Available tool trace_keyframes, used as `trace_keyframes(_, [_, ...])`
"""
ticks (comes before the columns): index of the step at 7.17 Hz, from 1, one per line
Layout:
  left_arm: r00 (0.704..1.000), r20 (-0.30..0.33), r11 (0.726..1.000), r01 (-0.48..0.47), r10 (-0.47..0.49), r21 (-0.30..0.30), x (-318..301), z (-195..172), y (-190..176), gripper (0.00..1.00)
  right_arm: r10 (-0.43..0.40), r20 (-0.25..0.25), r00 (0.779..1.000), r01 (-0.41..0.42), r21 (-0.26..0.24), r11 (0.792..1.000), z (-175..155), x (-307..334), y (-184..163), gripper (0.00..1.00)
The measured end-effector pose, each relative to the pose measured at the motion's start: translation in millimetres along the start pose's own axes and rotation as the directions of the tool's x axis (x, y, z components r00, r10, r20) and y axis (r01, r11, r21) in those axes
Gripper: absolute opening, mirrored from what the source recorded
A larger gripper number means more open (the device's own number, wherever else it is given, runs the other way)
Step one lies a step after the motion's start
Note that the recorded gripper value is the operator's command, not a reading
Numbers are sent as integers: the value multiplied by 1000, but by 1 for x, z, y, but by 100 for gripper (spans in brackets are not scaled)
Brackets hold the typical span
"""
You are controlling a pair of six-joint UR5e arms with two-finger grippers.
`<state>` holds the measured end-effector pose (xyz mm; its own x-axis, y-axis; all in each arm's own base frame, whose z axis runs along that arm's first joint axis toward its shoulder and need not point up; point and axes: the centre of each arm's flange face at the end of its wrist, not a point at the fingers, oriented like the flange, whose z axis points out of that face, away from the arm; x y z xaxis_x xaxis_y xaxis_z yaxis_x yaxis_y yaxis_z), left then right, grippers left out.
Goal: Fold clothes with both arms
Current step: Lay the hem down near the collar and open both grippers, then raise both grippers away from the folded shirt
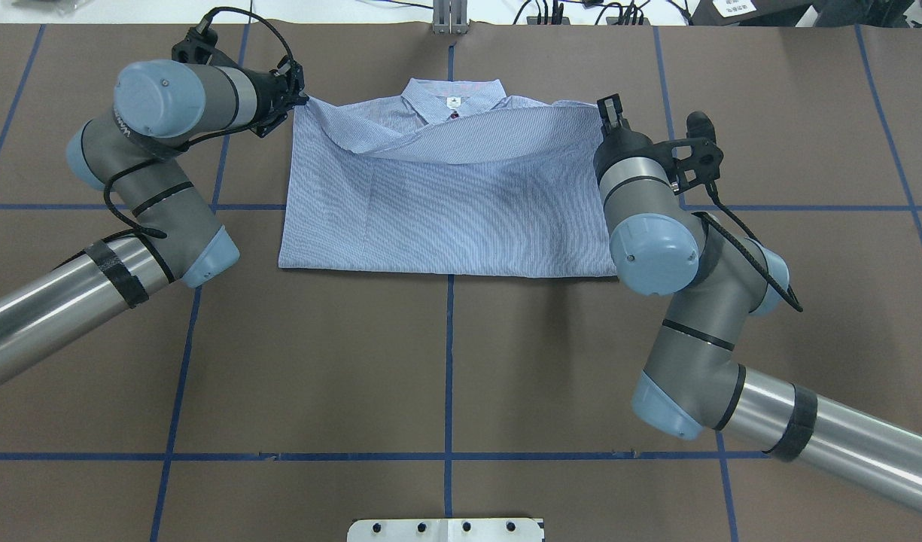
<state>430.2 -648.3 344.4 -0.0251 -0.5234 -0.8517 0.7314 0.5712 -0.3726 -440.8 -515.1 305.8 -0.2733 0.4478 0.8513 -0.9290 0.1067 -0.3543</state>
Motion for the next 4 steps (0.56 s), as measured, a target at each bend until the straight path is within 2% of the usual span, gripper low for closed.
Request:
trace_keyframes(2, [1000,0,1000,0,0,2,-5,12,-4,0,-5,-50,999,4,-6,1000,36,10,0,0])
trace_keyframes(4, [1000,7,1000,-3,3,6,-2,20,-4,7,-18,-88,996,16,-13,1000,59,18,14,0])
